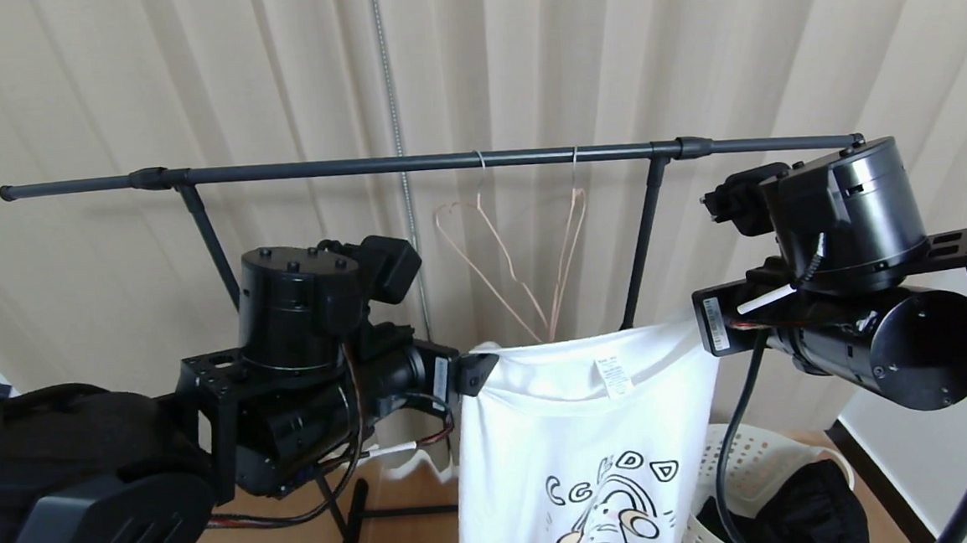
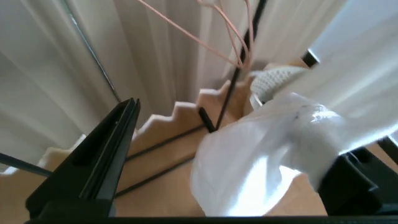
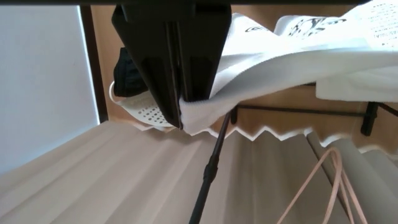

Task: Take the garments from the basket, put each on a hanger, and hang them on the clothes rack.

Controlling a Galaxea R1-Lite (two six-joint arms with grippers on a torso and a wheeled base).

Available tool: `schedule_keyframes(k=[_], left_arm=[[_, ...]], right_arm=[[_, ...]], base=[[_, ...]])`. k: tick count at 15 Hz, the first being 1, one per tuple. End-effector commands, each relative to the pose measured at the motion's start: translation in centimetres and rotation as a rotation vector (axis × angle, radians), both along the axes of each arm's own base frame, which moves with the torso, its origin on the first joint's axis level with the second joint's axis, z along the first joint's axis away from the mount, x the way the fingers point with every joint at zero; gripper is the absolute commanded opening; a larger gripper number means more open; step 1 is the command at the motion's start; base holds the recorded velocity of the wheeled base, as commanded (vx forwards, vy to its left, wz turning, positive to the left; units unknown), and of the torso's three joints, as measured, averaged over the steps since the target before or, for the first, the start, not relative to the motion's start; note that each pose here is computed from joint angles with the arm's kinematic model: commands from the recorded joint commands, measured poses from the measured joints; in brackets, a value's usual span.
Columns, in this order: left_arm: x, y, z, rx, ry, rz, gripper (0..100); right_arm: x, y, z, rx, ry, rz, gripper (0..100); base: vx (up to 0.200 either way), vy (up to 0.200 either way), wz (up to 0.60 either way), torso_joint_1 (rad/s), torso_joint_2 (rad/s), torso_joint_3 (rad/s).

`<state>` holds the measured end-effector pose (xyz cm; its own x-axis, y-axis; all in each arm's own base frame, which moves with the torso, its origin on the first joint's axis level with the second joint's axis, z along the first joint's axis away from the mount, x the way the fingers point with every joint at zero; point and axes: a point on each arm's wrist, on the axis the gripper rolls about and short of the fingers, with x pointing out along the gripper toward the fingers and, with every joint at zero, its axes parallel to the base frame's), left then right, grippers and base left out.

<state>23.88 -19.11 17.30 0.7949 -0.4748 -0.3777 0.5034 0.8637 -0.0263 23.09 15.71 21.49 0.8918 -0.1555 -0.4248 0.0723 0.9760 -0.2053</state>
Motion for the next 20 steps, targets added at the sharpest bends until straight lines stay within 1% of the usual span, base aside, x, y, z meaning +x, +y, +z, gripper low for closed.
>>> schedule_keyframes(k=[1,2,3,4,5,7,8,10,12,13,15,16,18,20], left_arm=[[-1.4,1.8,0.9,-0.023,0.028,-0.055,100],[-1.4,2.2,1.0,-0.038,0.043,-0.078,100],[-1.5,2.5,1.3,-0.082,0.077,-0.105,100],[-1.5,2.5,1.3,-0.105,0.094,-0.116,100],[-1.3,2.7,1.4,-0.143,0.12,-0.144,100],[-0.7,3.3,1.5,-0.165,0.142,-0.175,100],[-0.1,3.4,2.1,-0.179,0.14,-0.181,100],[1.9,3.3,3.1,-0.18,0.158,-0.167,100],[4.5,1.7,4.0,-0.184,0.184,-0.139,100],[5.8,0.8,4.4,-0.19,0.186,-0.106,100],[8.2,-1.4,4.9,-0.165,0.179,-0.028,100],[9.7,-2.5,4.9,-0.141,0.164,0.028,100],[11.6,-4.1,4.9,-0.122,0.152,0.063,100],[14.2,-6.0,5.8,-0.112,0.156,0.07,100]], right_arm=[[0.5,0.0,-0.3,-0.007,0.008,-0.01,0],[0.6,0.0,-0.4,-0.008,0.01,-0.015,0],[0.9,0.0,-0.7,-0.014,0.016,-0.023,0],[1.0,-0.1,-0.7,-0.013,0.016,-0.029,0],[1.7,-0.1,-0.7,-0.013,0.016,-0.041,0],[2.3,-0.3,-0.8,-0.015,0.018,-0.06,0],[2.2,-0.5,-1.0,-0.018,0.026,-0.06,0],[1.9,-0.7,-1.3,-0.026,0.034,-0.061,0],[1.7,-0.8,-0.8,-0.02,0.023,-0.06,0],[1.5,-0.9,-0.5,-0.015,0.014,-0.057,0],[1.1,-1.2,0.2,-0.006,-0.002,-0.056,0],[0.8,-1.4,0.6,-0.009,-0.012,-0.049,0],[0.6,-1.6,1.0,-0.006,-0.021,-0.045,0],[0.7,-1.5,1.2,-0.003,-0.028,-0.044,0]], base=[[0.0,0.0,0.0,0.0,0.0,0.0],[0.0,0.0,0.0,0.0,0.0,0.0],[0.0,0.0,0.0,0.0,0.0,0.0],[0.0,0.0,0.0,0.0,0.0,0.0],[0.0,0.0,0.0,0.0,0.0,0.0],[0.0,0.0,0.0,0.0,0.0,0.0],[0.0,0.0,0.0,0.0,0.0,0.0],[0.0,0.0,0.0,0.0,0.0,0.0],[0.0,0.0,0.0,0.0,0.0,0.0],[0.0,0.0,0.0,0.0,0.0,0.0],[0.0,0.0,0.0,0.0,0.0,0.0],[0.0,0.0,0.0,0.0,0.0,0.0],[0.0,0.0,0.0,0.0,0.0,0.0],[0.0,0.0,0.0,0.0,0.0,0.0]])
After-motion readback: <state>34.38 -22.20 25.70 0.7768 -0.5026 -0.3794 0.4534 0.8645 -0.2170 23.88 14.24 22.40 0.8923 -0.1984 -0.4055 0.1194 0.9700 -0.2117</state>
